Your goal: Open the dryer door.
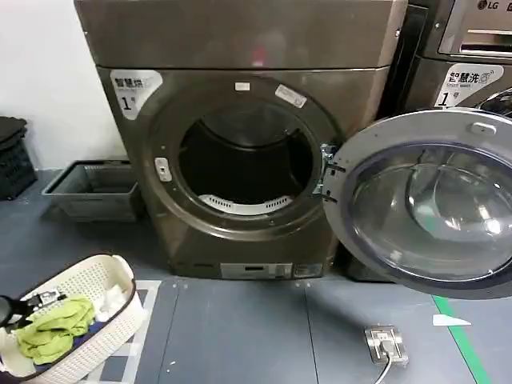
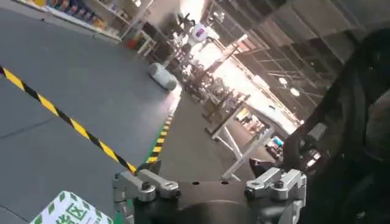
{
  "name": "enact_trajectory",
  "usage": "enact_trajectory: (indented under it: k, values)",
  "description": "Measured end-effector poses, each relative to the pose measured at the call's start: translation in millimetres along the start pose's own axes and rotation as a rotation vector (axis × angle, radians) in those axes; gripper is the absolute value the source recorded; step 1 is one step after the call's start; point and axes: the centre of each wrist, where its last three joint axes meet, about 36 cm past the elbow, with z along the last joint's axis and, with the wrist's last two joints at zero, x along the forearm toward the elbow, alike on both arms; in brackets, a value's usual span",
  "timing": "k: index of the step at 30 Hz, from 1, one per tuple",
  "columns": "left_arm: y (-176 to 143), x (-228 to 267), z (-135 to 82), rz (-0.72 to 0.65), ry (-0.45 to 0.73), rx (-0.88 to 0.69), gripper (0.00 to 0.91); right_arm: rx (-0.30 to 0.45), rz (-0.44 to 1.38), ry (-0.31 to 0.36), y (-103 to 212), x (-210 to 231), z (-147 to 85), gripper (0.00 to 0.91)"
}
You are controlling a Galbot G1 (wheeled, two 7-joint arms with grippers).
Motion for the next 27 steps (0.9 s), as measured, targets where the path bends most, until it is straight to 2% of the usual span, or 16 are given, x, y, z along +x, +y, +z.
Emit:
enact_trajectory:
  k: [4,9,16,27]
  values:
    - [2,-2,1,-0.004,0.009,0.007,0.907,-0.083,-0.051,-0.05,-7,-1,4,0.907]
    - [6,-3,0,-0.009,0.012,0.019,0.907,-0.137,-0.077,-0.093,-10,-2,6,0.907]
    - [9,-5,-1,-0.017,0.014,0.024,0.907,-0.144,-0.087,-0.122,-9,-2,8,0.907]
    - [12,-7,0,-0.029,0.015,0.023,0.907,-0.148,-0.06,-0.107,-16,-2,10,0.907]
